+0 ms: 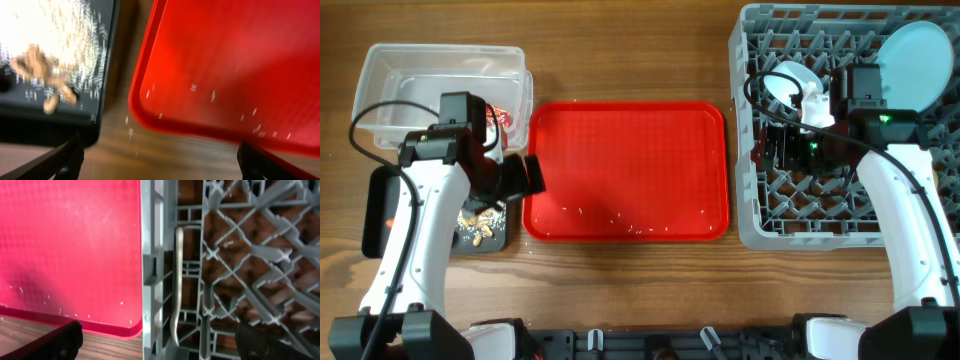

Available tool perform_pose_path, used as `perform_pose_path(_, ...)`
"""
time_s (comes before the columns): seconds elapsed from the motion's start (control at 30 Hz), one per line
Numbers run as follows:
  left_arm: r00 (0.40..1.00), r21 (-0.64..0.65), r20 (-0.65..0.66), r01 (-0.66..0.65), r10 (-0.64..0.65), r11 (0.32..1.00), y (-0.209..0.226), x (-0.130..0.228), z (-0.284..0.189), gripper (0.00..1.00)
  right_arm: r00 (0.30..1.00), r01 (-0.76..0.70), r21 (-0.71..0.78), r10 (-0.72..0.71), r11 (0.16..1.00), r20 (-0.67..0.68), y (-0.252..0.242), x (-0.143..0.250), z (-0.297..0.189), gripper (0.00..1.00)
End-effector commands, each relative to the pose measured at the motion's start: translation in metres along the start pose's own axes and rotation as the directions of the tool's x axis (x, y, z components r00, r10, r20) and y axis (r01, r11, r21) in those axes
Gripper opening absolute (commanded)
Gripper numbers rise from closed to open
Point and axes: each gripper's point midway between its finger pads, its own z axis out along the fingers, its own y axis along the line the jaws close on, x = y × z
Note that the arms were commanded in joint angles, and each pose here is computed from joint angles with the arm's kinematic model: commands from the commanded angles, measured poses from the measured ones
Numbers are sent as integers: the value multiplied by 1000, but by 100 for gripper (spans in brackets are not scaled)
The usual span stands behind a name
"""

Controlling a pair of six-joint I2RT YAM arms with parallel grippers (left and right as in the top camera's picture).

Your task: Sort waste into correct bins and load items into the dishwasher rack

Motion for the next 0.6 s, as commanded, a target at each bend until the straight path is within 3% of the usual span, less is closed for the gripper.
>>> perform_pose_path(0.0,1000,-12,-15,-14,14,1000,4,15,-10,100,999,-8,18,7,1000,38,-1,0,-12,100)
perform_pose_path(0.13,989,19,135,-61,58,998,1,18,-29,100,981,-11,33,4,999,193,0,-2,-34,100)
perform_pose_path(0.23,933,56,352,-101,75,993,-1,23,-54,100,914,48,35,-58,998,403,7,2,-64,100)
perform_pose_path(0.33,823,98,565,-133,55,986,-2,33,-81,100,797,70,84,-106,994,595,6,12,-98,100)
perform_pose_path(0.43,706,123,707,-168,33,978,-3,44,-110,100,703,76,94,-120,993,701,10,31,-128,100)
perform_pose_path(0.57,609,131,793,-201,19,971,-2,61,-135,100,634,92,96,-133,991,762,16,47,-152,100)
